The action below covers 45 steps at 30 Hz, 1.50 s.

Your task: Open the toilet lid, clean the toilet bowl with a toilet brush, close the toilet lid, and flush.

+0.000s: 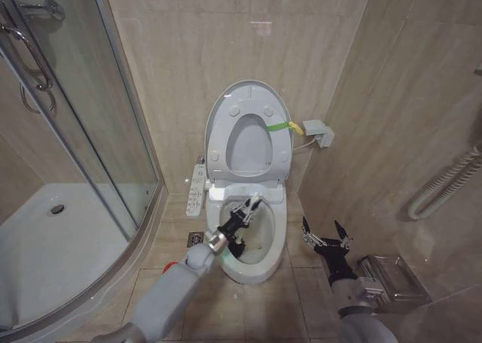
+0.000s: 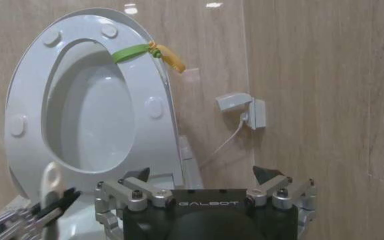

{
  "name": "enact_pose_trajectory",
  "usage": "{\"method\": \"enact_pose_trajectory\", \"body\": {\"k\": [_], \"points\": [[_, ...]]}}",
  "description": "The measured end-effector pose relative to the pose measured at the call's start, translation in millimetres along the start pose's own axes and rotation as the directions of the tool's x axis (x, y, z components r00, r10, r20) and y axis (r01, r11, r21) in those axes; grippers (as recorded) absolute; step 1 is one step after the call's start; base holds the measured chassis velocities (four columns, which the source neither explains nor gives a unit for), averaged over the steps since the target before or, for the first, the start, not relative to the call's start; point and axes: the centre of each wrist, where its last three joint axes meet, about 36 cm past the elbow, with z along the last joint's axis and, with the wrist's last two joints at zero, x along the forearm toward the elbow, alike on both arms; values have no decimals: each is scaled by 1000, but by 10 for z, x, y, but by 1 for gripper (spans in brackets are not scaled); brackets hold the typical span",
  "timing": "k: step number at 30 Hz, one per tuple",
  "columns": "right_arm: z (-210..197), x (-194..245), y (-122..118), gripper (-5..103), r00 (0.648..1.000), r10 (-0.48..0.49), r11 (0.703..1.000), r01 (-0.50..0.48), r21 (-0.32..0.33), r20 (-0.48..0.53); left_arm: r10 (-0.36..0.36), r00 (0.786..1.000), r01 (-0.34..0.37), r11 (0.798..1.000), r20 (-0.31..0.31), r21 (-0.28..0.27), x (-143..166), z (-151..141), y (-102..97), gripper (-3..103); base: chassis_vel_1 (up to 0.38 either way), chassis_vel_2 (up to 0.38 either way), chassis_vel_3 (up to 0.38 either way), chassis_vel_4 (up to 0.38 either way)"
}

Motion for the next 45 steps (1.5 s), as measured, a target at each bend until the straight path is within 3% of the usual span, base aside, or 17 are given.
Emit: {"method": "enact_pose_trajectory", "body": {"k": [10,23,28,36,39,45], "points": [[0,0,0,100,1000,0,1000,0,0,0,-72,997,74,996,-37,46,592,-39,-219,19,0,0,0,0],[0,0,0,100,1000,0,1000,0,0,0,-119,992,122,991,-44,60,946,-105,-469,19,0,0,0,0],[0,0,0,100,1000,0,1000,0,0,0,-129,989,134,989,-76,64,1237,-103,-648,19,0,0,0,0],[0,0,0,100,1000,0,1000,0,0,0,-136,986,143,987,-95,72,1397,-90,-785,19,0,0,0,0],[0,0,0,100,1000,0,1000,0,0,0,-135,987,141,988,-89,65,1365,-101,-746,19,0,0,0,0],[0,0,0,100,1000,0,1000,0,0,0,-148,987,149,989,-59,19,1079,-93,-326,19,0,0,0,0]]}}
